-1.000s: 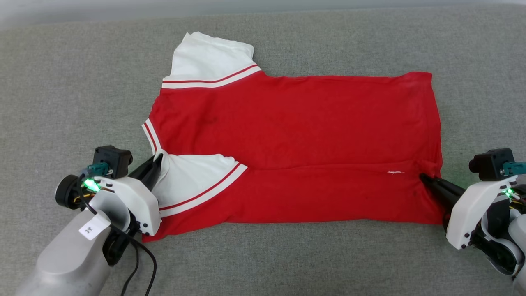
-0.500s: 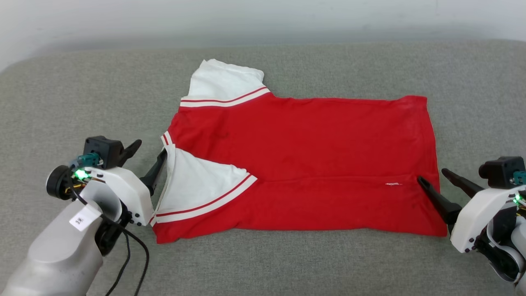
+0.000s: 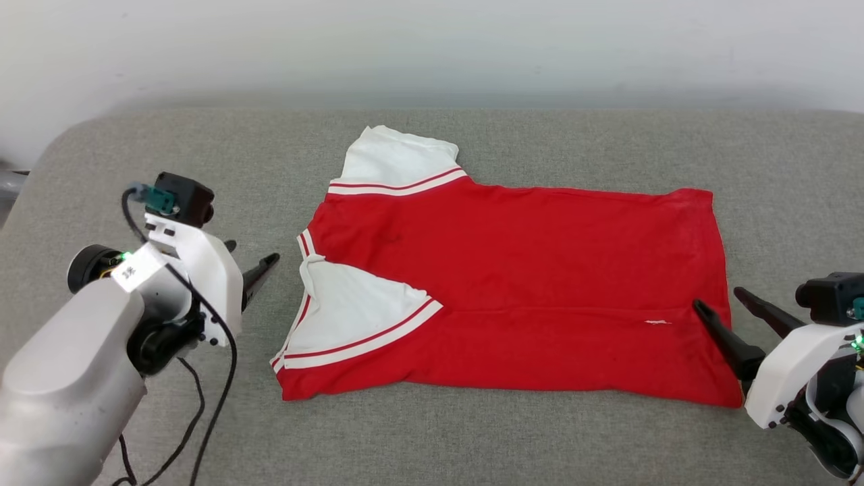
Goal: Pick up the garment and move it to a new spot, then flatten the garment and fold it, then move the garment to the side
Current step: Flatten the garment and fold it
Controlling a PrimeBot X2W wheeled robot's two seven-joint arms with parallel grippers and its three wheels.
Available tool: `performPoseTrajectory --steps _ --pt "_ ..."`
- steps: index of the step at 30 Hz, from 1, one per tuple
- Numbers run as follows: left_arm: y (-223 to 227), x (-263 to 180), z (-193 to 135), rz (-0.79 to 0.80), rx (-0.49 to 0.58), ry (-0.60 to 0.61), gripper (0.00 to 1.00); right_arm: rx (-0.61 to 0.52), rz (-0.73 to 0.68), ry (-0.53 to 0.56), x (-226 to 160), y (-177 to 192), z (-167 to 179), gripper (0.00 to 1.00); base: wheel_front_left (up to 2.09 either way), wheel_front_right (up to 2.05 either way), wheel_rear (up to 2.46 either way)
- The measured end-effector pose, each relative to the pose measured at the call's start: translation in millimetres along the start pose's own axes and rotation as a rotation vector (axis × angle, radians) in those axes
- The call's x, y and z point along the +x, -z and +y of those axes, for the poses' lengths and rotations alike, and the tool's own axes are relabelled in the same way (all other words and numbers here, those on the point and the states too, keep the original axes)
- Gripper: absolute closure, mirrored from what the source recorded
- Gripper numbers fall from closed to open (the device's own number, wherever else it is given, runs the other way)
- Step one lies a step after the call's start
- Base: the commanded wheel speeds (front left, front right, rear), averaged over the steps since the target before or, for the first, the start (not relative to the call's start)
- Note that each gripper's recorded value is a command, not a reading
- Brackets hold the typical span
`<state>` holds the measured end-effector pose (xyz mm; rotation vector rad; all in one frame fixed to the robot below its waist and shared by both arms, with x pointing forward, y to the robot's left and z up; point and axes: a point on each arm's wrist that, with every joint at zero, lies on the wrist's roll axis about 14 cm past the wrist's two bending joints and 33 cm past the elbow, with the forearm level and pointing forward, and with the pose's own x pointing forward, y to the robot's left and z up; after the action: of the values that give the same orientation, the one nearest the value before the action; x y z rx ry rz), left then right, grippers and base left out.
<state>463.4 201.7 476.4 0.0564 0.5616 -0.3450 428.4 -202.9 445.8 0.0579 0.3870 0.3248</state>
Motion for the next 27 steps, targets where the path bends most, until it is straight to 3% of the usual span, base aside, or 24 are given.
performPoseTrajectory --steps 5,16,27 --pt "10.9 -5.0 -13.3 0.164 -0.007 0.052 0.00 -0.007 -0.013 -0.004 -1.2 -5.2 4.3 0.00 0.00 0.00 0.00" --pt "83.0 -13.9 -34.4 0.553 0.065 0.119 0.00 0.007 -0.027 0.000 -4.8 -7.6 8.9 0.00 0.00 0.00 0.00" --pt "123.9 0.8 -44.5 0.668 0.042 0.156 0.00 0.037 -0.003 0.019 -1.5 4.8 4.9 0.00 0.00 0.00 0.00"
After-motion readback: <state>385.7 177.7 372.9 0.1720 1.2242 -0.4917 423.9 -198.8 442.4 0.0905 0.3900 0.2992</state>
